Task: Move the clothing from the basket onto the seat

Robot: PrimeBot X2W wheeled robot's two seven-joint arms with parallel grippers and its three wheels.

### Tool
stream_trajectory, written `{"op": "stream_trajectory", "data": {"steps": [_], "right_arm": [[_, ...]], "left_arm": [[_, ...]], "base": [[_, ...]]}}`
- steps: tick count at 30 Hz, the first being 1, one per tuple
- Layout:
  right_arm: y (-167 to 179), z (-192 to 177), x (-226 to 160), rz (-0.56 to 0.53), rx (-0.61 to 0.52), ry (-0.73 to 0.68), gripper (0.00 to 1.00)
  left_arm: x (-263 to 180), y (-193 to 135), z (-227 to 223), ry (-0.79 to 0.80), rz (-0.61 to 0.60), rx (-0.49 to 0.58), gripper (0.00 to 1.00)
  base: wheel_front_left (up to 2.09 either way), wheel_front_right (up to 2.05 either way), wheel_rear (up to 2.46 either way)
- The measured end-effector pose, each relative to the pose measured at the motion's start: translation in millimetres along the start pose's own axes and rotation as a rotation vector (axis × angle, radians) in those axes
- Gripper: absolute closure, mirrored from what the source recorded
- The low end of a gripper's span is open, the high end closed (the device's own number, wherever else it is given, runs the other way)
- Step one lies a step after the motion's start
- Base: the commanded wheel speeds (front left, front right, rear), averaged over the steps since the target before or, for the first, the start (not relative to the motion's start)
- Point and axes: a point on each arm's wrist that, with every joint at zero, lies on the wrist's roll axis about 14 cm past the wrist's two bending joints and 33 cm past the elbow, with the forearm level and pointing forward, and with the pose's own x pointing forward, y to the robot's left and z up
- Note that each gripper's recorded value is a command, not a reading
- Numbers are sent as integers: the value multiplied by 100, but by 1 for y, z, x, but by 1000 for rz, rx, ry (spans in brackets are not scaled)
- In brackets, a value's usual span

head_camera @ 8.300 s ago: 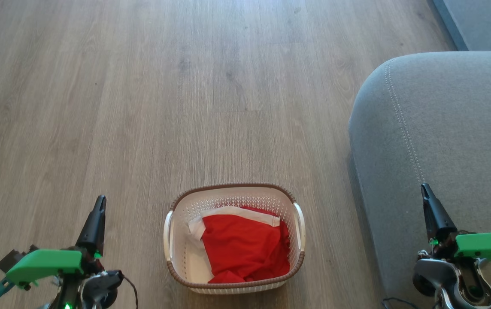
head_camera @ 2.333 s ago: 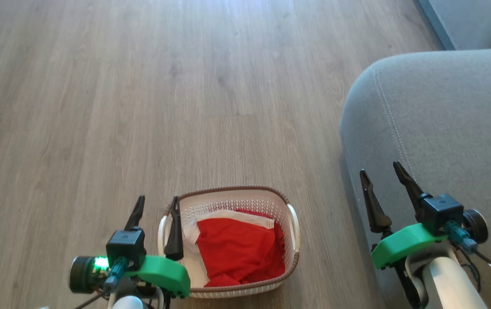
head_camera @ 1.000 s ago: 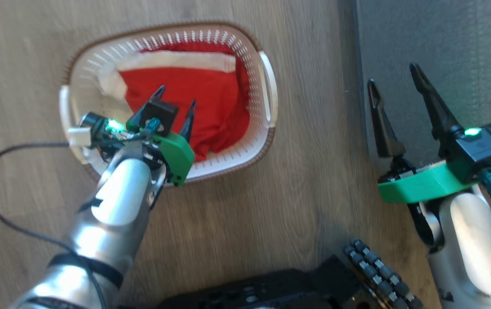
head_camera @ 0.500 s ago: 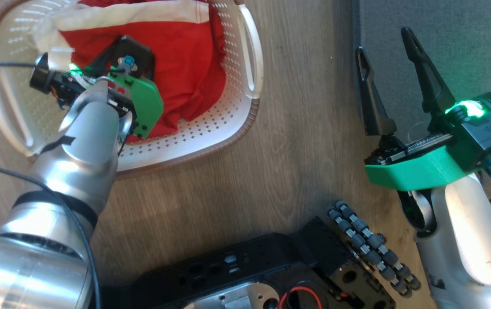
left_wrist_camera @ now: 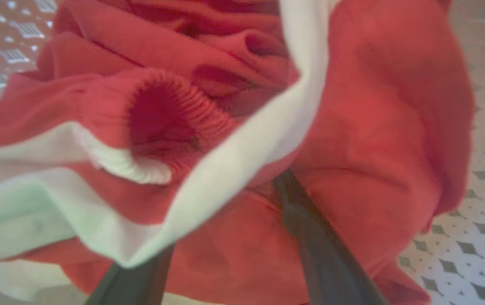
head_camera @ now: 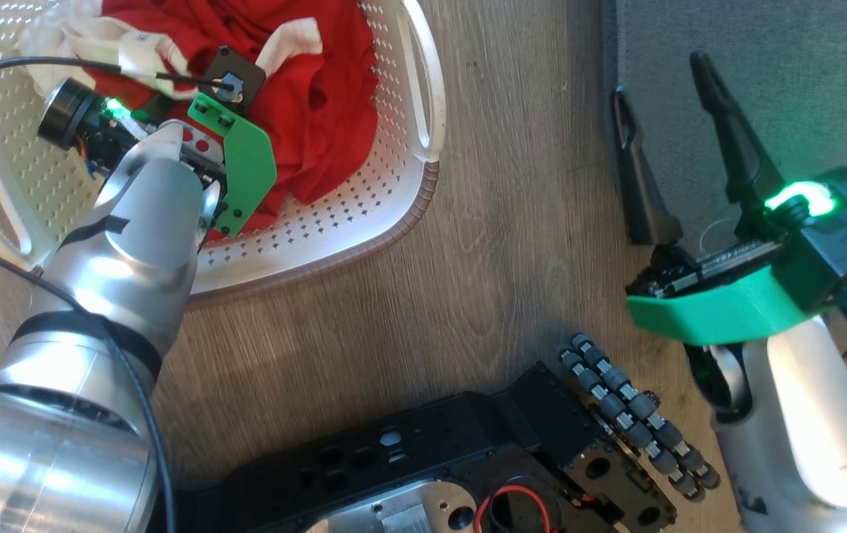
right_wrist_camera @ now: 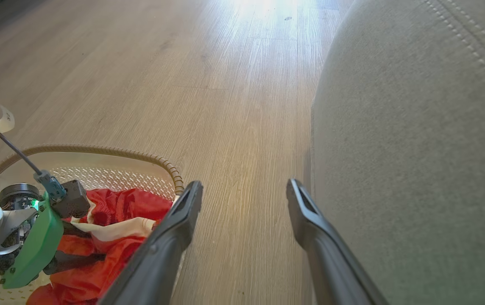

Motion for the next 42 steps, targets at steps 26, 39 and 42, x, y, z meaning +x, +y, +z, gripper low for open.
{"op": "stream_trajectory", "data": {"steps": [26, 39, 42], "right_arm": [[2, 52, 5, 11, -10, -115, 0], [16, 107, -31, 34, -13, -222, 0], [19, 119, -41, 41, -22, -247, 0]], "left_arm": [[-41, -11, 1, -27, 9, -120, 100], [-121, -9, 35, -196, 106, -139, 100], [-140, -8, 37, -233, 133, -161, 100]], "base": [[0, 0, 0], [0, 0, 0], [0, 0, 0]]}}
